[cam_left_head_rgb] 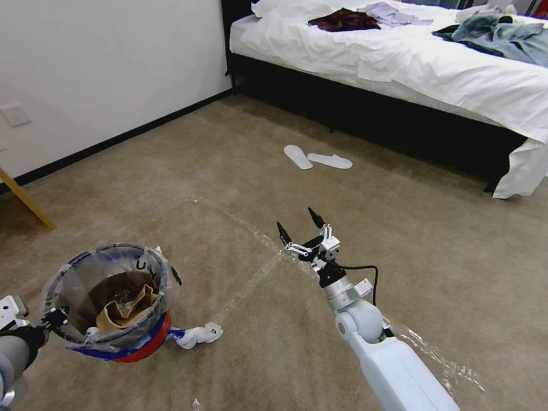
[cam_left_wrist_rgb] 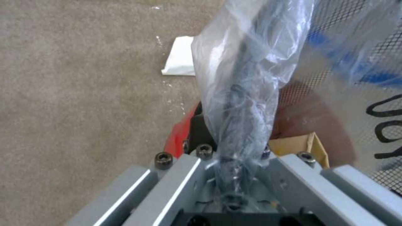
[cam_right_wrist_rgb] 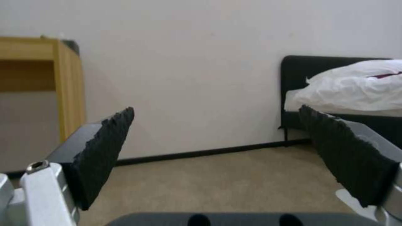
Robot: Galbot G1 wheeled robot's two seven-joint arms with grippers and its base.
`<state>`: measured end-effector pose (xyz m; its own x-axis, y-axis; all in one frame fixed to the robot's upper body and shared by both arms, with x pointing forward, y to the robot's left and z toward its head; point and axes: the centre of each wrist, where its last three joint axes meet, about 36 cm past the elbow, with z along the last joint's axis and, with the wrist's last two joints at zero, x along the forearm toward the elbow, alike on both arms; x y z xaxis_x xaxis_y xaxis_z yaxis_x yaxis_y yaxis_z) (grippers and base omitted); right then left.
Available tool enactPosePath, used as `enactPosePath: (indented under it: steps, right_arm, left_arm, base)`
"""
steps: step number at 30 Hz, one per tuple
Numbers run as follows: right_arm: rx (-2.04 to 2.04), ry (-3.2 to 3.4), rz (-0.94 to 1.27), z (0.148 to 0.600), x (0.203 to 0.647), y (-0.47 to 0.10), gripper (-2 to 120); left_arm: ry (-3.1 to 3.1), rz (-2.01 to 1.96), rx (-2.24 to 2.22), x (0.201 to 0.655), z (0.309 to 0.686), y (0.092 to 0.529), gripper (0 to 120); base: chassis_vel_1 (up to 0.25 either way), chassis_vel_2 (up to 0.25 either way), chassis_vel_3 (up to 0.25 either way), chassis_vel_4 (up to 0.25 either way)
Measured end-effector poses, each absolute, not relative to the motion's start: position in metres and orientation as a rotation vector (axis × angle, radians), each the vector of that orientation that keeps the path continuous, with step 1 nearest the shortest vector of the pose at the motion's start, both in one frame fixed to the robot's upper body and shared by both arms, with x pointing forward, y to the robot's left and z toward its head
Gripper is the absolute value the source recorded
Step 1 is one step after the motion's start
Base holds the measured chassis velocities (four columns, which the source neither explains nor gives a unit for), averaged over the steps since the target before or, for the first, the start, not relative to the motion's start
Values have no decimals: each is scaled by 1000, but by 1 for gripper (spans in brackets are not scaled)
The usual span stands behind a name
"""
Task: Pick up the trash bin and place the garbage on the floor into it.
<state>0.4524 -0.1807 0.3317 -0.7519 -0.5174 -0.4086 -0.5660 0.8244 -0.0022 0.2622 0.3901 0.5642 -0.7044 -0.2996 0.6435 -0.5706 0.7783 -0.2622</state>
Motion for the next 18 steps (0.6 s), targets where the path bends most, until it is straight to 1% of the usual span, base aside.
enactPosePath:
  steps: [2,5,6,8,9,11,14,16,18]
  right_arm:
    - [-831,2616,135,331,456,-184,100]
    - [-943,2621,-6,331,471,-210,100]
    - [-943,2621,-6,331,471,-210,100]
    - [-1058,2591,-130,342,492,-229,100]
    - [-1058,2591,-130,342,492,-229,100]
    - [-1188,2538,-261,361,519,-242,100]
    - [-1252,2522,-303,365,527,-245,100]
    - [-1423,2497,-408,371,543,-253,100]
    - [-1483,2483,-442,372,547,-257,100]
  left_arm:
    - [-2379,602,648,262,565,391,0]
    - [-2389,586,656,262,567,395,0]
    - [-2389,586,656,262,567,395,0]
    - [-2397,573,649,260,570,398,0]
    - [-2397,573,649,260,570,398,0]
    - [-2404,557,649,261,573,402,0]
    - [-2407,549,654,262,574,405,0]
    - [-2420,535,658,266,578,410,0]
    - [-2425,534,651,269,580,412,0]
  base:
    - [0,0,0,0]
    - [0,0,0,0]
    - [0,0,0,0]
    - [0,0,0,0]
    - [0,0,0,0]
    - [0,0,0,0]
    - [0,0,0,0]
    - [0,0,0,0]
    - [0,0,0,0]
